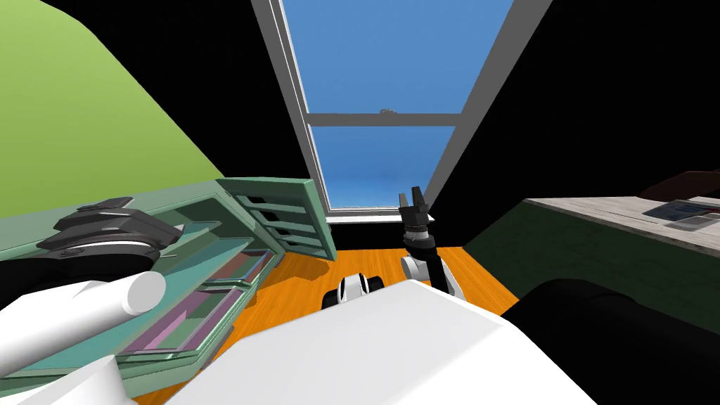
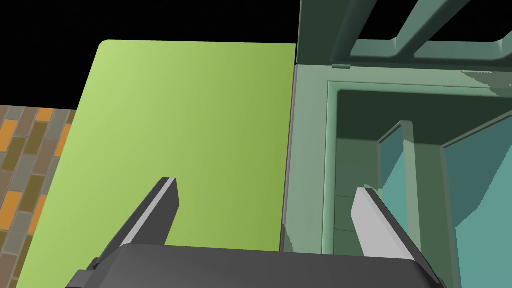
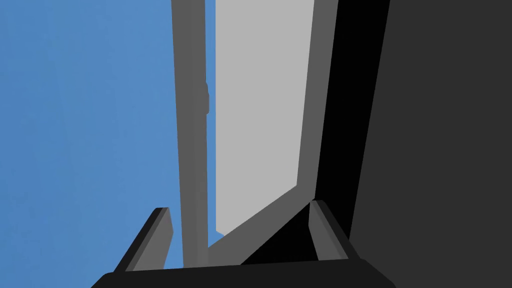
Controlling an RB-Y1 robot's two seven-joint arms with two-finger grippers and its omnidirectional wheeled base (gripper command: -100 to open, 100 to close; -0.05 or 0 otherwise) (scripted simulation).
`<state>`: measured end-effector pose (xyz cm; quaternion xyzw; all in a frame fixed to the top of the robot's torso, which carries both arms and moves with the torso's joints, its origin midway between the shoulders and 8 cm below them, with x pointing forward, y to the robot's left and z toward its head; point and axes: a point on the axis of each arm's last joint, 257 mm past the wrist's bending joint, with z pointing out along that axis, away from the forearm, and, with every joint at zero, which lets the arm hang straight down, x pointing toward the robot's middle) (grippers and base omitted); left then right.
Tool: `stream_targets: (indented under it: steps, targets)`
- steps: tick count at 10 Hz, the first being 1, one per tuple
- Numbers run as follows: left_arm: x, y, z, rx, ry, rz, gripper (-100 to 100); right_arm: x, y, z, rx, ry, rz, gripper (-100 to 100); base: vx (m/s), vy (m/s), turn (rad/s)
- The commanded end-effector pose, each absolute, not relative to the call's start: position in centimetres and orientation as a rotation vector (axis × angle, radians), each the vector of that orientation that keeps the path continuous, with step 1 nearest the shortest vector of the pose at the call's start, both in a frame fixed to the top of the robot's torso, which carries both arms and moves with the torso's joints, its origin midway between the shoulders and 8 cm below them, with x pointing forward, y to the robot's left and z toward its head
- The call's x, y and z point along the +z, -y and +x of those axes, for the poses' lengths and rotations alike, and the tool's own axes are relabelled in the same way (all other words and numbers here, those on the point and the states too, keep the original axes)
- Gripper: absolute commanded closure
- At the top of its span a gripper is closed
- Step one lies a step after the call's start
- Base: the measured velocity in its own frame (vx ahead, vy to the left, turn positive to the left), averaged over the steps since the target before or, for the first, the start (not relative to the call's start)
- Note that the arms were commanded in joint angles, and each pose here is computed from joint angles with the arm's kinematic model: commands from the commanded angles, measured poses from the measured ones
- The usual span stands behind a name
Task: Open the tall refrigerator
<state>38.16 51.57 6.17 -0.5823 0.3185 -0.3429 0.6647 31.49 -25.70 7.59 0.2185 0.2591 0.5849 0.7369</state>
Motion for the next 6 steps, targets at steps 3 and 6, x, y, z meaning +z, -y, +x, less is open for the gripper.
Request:
stream_targets:
  steps: [3,6]
  targets:
    - [6.16,-51.70,38.13,-0.773,-0.717,-1.319,0,7.59,25.71,31.48,1.284,-0.569,0.480,0,-0.007,-0.001,0.003]
    - [6.16,-51.70,38.13,-0.773,-0.717,-1.319,0,7.59,25.71,31.48,1.284,-0.569,0.480,0,0.000,0.000,0.000]
